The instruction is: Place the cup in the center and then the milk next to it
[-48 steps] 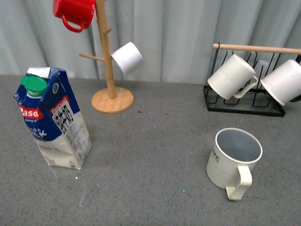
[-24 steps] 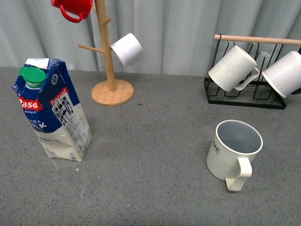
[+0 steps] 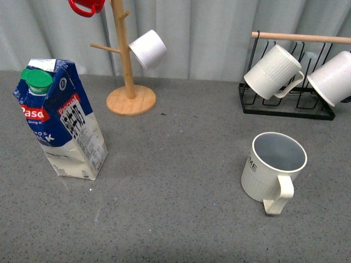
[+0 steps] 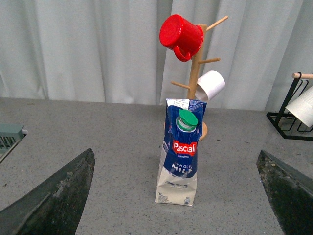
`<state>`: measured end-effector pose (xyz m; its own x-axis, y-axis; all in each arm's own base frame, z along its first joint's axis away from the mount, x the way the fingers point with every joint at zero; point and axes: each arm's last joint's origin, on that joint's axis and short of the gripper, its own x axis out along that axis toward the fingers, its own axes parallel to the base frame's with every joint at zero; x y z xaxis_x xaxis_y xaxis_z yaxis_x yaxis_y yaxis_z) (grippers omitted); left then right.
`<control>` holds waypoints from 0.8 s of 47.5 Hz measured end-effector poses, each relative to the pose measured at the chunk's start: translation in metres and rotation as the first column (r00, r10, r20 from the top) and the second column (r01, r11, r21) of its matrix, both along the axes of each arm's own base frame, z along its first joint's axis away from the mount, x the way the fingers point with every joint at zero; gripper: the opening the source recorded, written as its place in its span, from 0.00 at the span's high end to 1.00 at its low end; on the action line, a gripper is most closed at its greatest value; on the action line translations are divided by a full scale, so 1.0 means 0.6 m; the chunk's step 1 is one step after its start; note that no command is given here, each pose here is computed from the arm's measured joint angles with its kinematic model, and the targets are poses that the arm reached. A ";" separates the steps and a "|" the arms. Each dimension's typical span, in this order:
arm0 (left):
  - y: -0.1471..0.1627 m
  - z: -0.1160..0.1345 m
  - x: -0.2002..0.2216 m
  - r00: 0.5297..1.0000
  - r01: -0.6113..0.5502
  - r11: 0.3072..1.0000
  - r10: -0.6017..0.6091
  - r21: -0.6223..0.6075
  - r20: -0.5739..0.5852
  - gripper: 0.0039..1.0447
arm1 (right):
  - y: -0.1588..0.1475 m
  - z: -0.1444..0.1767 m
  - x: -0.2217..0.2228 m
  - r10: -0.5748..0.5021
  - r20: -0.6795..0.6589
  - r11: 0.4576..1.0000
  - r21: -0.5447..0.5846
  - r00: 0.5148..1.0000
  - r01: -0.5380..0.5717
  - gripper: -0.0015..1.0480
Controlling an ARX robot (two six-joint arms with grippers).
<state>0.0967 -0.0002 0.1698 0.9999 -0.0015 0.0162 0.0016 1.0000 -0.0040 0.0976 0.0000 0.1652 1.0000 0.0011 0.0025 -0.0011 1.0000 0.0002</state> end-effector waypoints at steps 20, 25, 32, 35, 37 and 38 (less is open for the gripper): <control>0.000 0.000 0.000 1.000 0.000 1.000 0.000 0.000 0.000 0.06 | 0.001 0.026 0.062 -0.022 -0.183 0.999 -0.050 0.983 0.014 0.09; 0.000 0.000 0.000 1.000 0.000 1.000 0.000 0.000 0.000 0.06 | 0.003 0.032 0.102 0.029 -0.252 0.999 -0.036 0.967 -0.039 0.09; 0.000 0.000 0.000 1.000 0.000 1.000 0.000 0.000 0.000 0.06 | 0.009 0.015 0.165 0.062 -0.413 0.997 -0.016 0.908 -0.076 0.09; 0.000 0.000 0.000 1.000 0.000 1.000 0.000 0.000 0.000 0.06 | 0.015 0.001 0.194 0.095 -0.488 0.994 0.004 0.867 -0.106 0.09; 0.000 0.000 0.000 1.000 0.000 1.000 0.000 0.000 0.000 0.06 | 0.019 -0.010 0.213 0.108 -0.528 0.993 0.010 0.842 -0.121 0.09; 0.000 0.000 0.000 1.000 0.000 1.000 0.000 0.000 0.000 0.06 | 0.021 -0.017 0.224 0.112 -0.544 0.992 0.013 0.832 -0.125 0.09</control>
<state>0.0967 -0.0002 0.1699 0.9999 -0.0019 0.0166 0.0020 1.0000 -0.0040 0.2322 0.0129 0.1551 0.8329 0.1128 -0.5418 -0.1256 0.9920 0.0135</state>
